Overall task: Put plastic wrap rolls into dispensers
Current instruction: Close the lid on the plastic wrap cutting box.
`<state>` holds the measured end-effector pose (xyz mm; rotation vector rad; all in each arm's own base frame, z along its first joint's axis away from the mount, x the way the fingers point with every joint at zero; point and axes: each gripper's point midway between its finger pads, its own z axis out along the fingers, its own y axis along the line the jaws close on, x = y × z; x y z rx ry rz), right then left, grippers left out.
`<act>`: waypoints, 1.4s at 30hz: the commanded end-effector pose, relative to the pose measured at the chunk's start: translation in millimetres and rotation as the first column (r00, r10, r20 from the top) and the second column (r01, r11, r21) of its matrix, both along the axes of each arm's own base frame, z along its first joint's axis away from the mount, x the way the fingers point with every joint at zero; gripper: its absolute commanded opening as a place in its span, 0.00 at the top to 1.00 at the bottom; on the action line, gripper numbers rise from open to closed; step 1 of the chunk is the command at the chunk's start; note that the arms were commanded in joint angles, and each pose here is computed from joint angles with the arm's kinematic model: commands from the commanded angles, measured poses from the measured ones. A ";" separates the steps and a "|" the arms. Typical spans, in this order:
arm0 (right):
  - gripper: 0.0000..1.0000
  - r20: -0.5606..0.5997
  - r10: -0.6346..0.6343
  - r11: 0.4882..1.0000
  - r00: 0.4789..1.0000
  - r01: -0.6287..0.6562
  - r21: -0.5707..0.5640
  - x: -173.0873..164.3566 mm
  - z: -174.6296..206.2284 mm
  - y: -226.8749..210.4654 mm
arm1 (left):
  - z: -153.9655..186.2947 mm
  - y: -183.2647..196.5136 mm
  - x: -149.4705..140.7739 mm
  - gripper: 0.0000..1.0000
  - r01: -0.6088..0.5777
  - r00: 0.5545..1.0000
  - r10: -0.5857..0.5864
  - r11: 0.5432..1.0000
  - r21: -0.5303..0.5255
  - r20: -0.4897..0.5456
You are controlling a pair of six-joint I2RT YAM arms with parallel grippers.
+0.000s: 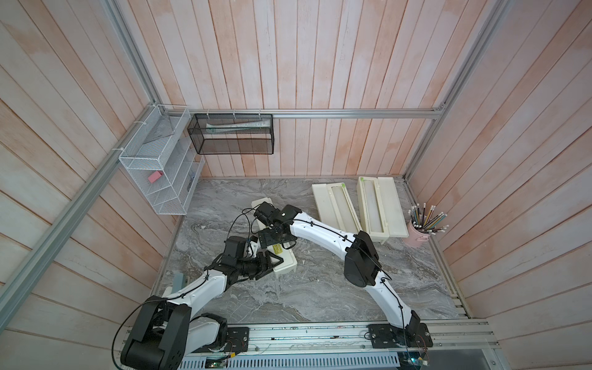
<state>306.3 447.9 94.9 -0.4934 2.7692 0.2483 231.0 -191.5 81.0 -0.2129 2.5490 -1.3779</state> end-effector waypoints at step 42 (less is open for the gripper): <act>0.28 -0.157 0.224 0.766 0.962 -0.074 0.638 -66.7 12.3 -37.4 | -35.7 8.8 3.2 0.26 -0.001 0.995 0.013 0.992 0.127 -0.094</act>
